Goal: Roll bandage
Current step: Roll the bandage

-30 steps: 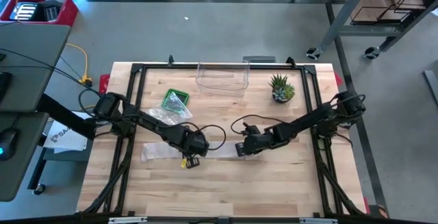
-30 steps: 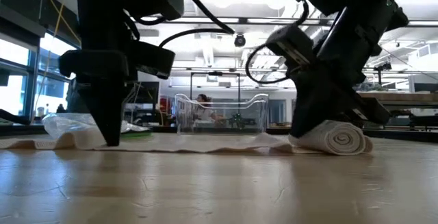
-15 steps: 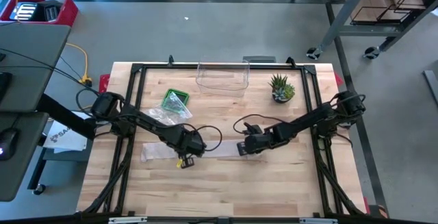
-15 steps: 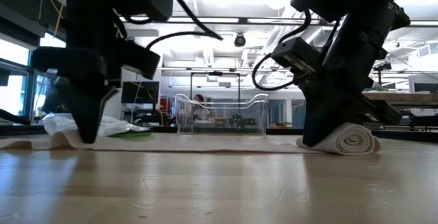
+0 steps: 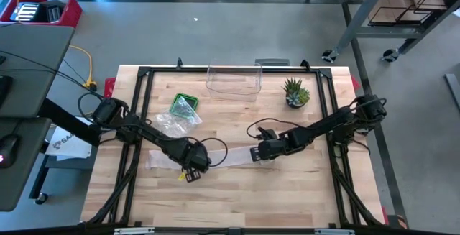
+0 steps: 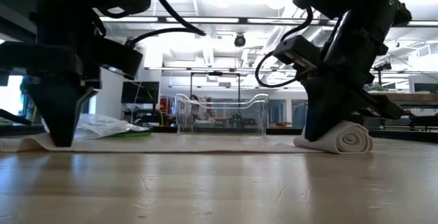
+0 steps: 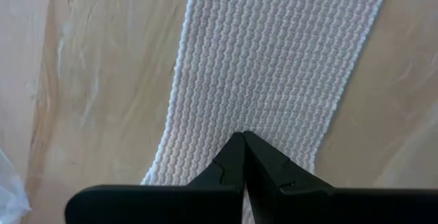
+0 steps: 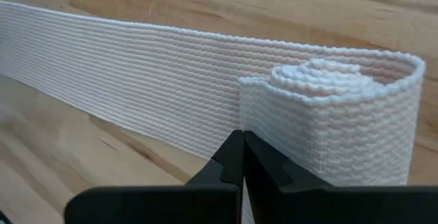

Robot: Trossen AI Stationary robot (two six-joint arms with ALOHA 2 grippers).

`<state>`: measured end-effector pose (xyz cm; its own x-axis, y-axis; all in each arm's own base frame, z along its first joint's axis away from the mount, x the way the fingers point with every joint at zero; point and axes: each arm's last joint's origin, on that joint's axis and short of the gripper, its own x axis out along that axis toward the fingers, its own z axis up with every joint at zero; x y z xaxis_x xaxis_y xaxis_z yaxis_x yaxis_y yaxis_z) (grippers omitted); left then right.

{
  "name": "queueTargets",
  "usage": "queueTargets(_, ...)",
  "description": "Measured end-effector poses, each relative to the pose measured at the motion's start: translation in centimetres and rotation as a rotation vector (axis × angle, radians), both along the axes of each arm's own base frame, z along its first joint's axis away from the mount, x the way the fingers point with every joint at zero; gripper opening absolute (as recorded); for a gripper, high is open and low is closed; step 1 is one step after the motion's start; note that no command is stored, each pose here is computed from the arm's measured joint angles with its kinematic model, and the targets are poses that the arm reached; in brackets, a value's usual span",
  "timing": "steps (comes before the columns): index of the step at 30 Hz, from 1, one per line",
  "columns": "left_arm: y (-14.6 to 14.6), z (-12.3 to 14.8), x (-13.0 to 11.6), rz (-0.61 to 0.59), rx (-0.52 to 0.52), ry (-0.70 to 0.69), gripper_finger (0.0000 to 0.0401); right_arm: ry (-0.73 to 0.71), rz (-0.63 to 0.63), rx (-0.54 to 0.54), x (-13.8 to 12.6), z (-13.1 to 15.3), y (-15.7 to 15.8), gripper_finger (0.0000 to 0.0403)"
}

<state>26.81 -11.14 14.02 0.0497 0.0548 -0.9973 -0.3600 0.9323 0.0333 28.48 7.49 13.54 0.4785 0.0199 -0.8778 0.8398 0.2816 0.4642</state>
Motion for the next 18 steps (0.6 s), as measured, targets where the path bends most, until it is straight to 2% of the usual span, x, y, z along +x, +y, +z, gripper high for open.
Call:
queueTargets(6, 0.3, 1.1, -0.1, 0.03, 0.008, -0.056, 0.0, -0.058, -0.026, 0.017, 0.5, 0.3, 0.1, 0.0)
queueTargets(13, 0.3, 2.6, 1.3, 0.084, -0.012, -0.276, 0.0, -0.165, -0.019, 0.057, 1.3, 0.9, 0.4, 0.0)
queueTargets(18, 0.0, 1.3, 3.5, 0.097, -0.055, -0.393, 0.0, -0.149, -0.009, 0.069, 1.3, 0.8, 0.4, 0.0)
